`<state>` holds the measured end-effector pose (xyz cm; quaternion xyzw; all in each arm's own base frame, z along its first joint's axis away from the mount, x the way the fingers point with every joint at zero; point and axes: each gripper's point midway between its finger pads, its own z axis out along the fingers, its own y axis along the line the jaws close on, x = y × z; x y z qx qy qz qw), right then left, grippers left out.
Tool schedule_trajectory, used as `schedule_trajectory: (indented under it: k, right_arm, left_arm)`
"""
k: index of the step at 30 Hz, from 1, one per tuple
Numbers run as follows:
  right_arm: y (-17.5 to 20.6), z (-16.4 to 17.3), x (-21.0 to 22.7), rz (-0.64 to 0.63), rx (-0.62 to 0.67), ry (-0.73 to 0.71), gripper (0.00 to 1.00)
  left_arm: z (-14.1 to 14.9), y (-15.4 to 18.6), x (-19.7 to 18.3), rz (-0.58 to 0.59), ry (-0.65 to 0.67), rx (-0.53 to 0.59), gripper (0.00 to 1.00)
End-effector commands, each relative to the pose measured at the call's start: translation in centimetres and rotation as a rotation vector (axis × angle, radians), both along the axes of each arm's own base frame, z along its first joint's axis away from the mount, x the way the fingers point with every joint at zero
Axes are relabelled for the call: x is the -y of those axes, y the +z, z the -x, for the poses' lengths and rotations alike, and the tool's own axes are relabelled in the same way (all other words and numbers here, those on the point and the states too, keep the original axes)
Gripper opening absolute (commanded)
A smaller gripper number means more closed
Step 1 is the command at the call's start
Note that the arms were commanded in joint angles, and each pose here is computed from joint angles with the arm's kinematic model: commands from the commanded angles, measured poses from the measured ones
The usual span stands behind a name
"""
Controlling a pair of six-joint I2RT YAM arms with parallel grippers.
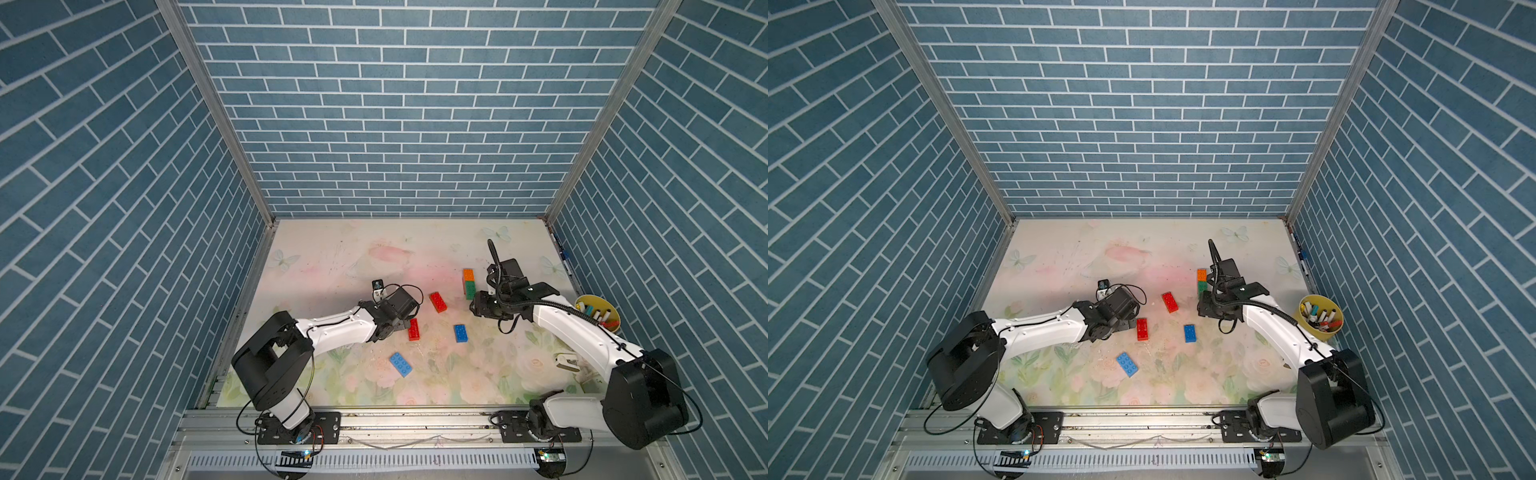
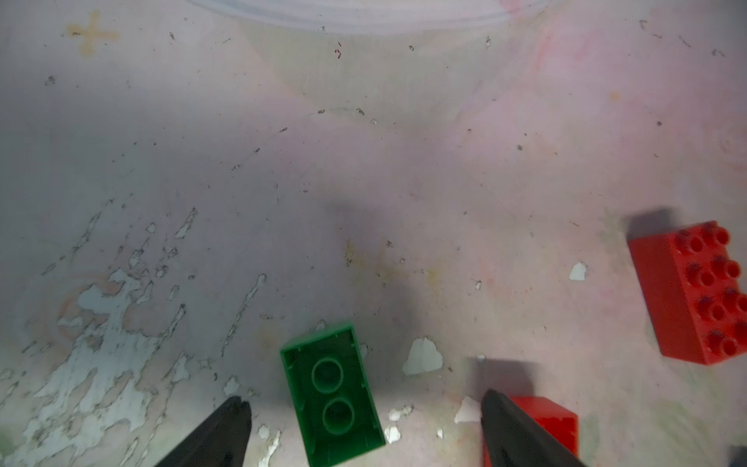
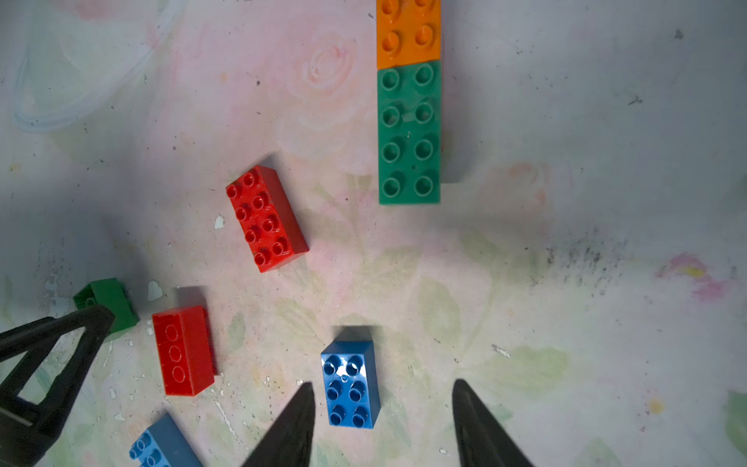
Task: Assemble a rectangle with lego
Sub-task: Pick up the lego brick from the center of the board.
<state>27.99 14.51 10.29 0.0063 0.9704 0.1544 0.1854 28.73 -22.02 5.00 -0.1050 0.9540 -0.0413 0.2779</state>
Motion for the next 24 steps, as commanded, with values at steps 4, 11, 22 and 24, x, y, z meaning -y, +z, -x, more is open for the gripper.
schedule_trajectory:
  k: [4, 11, 22, 24]
  right_arm:
    - [0.5, -0.9, -0.3, -0.009, -0.014, -0.038, 0.55]
    - [0.2, -1.3, -0.3, 0.005, -0.025, -0.042, 0.55]
    - [5.8, -1.7, -6.2, -0.307, 0.002, 0.128, 0.55]
    - [8.1, -1.7, -7.8, -0.411, 0.030, 0.191, 0.54]
  left_arm:
    - [-0.7, -1.9, -1.1, 0.020, 0.100, -0.060, 0.80]
    - [-0.5, -2.6, -1.3, 0.012, 0.108, -0.087, 0.48]
    - [-5.9, 8.1, 3.8, 0.090, -0.210, 0.241, 0.18]
    - [-6.5, 11.7, 5.2, 0.172, -0.307, 0.336, 0.16]
